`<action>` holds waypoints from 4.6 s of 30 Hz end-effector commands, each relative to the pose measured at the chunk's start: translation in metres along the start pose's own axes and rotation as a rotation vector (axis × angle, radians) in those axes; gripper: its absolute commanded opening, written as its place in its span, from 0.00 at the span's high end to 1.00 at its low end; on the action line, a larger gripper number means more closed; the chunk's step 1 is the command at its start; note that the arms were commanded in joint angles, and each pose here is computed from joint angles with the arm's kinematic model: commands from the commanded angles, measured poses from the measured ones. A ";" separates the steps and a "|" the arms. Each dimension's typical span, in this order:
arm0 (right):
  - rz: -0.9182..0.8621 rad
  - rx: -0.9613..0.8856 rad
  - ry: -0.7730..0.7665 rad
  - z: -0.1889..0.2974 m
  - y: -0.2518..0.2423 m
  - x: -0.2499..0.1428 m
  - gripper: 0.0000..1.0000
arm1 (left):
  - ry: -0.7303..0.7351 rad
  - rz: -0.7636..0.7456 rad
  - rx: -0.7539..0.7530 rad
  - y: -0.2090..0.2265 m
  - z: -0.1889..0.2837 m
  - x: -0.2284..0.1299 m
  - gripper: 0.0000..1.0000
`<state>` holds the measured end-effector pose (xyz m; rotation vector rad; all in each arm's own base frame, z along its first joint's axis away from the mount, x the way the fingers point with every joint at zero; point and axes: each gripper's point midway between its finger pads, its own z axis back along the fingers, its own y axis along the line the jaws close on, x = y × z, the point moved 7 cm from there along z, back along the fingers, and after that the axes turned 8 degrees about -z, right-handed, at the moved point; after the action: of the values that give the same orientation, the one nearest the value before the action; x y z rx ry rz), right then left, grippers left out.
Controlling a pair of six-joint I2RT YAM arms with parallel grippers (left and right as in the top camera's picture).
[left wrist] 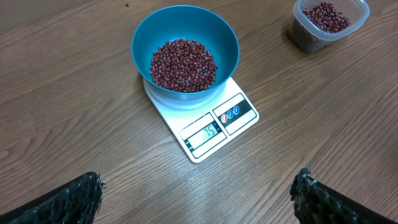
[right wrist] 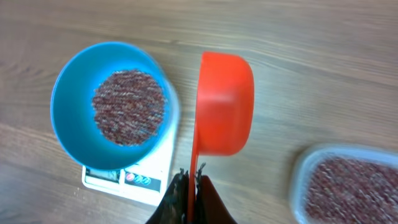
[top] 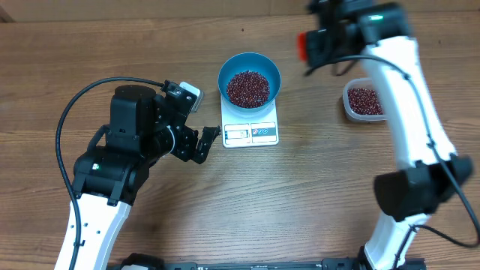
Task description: Scoop item into bowl and weigh 150g on scale
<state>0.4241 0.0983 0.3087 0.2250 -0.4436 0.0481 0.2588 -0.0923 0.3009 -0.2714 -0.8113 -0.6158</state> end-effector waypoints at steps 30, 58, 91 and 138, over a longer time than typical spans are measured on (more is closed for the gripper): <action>-0.196 -0.199 0.219 -0.077 -0.194 -0.089 0.96 | -0.022 0.006 0.006 -0.001 0.006 0.006 0.00; -0.544 0.511 0.139 -0.082 -0.236 -0.123 0.96 | -0.022 0.006 0.006 -0.001 0.006 0.006 0.00; -0.721 0.832 -0.084 -0.041 -0.268 -0.130 0.96 | -0.022 0.006 0.006 -0.001 0.006 0.006 0.00; -0.075 0.366 0.138 -0.056 0.031 -0.005 0.96 | -0.022 0.006 0.006 -0.001 0.006 0.006 0.00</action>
<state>0.4308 0.1374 0.2568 0.8361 -0.1922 0.1081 0.2588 -0.0923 0.3010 -0.2711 -0.8117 -0.6153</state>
